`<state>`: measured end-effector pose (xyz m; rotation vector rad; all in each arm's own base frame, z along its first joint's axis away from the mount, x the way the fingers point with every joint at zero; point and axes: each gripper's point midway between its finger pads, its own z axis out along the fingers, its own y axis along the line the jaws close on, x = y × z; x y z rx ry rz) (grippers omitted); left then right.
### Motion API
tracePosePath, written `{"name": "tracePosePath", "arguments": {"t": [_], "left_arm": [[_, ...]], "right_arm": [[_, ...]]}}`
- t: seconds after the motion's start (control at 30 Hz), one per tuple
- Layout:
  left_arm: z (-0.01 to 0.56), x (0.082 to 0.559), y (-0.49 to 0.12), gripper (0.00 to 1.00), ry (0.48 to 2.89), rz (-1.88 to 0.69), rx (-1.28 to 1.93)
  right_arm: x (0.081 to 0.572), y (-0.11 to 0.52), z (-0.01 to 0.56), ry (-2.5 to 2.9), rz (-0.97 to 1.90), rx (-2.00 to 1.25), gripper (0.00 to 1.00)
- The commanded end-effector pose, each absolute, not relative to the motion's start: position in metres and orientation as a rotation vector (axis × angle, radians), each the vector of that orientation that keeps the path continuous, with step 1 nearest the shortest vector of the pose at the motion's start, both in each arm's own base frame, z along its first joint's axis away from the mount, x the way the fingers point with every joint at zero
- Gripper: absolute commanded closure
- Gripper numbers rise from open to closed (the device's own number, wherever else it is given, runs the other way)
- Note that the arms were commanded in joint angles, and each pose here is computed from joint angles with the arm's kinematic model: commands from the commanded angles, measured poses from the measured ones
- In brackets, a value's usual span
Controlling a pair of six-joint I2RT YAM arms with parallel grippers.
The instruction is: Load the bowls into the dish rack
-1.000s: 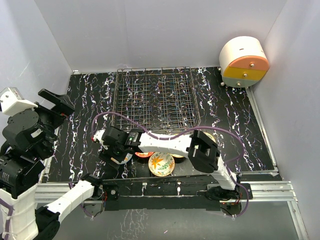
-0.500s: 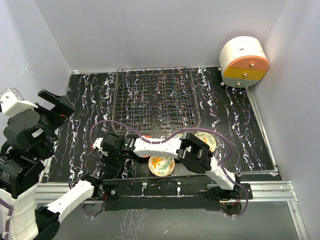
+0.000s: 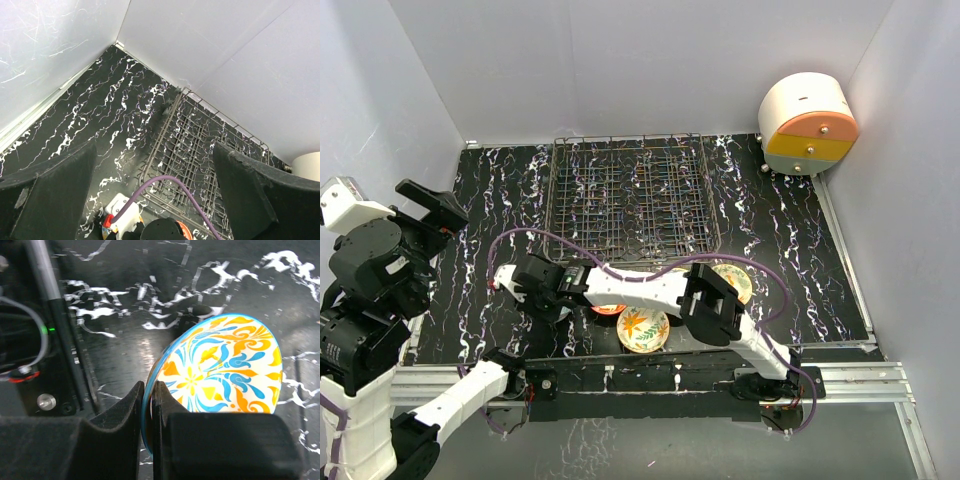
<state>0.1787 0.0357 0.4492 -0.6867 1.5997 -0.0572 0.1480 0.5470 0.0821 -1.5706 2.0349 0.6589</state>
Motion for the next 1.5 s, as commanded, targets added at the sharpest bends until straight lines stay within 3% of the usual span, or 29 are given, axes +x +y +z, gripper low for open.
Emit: {"name": "tracePosePath", "arguments": {"t": [0.0,0.27,0.63,0.77,1.0,1.47], "left_arm": [[0.453,0.177,0.042,0.03,1.579,-0.025,-0.69],[0.455,0.181,0.039,0.03,1.582,-0.027,-0.675],[0.458,0.183,0.037,0.03,1.581,-0.037,-0.667],[0.454,0.184,0.036,0.03,1.583,-0.04,-0.673],[0.448,0.19,0.029,0.04,1.604,-0.062,-0.673],[0.437,0.19,0.033,0.04,1.612,-0.032,-0.695]], "right_arm": [[0.108,0.569,0.163,1.894,0.993,-1.611,0.92],[0.117,0.562,0.264,1.808,1.246,-1.454,0.92],[0.256,0.492,0.372,1.723,1.696,-0.922,0.92],[0.31,0.468,0.358,1.752,1.783,-0.705,0.92],[0.361,0.465,0.331,1.772,1.984,-0.512,0.92],[0.389,0.473,0.246,1.972,2.217,-0.024,0.91]]}}
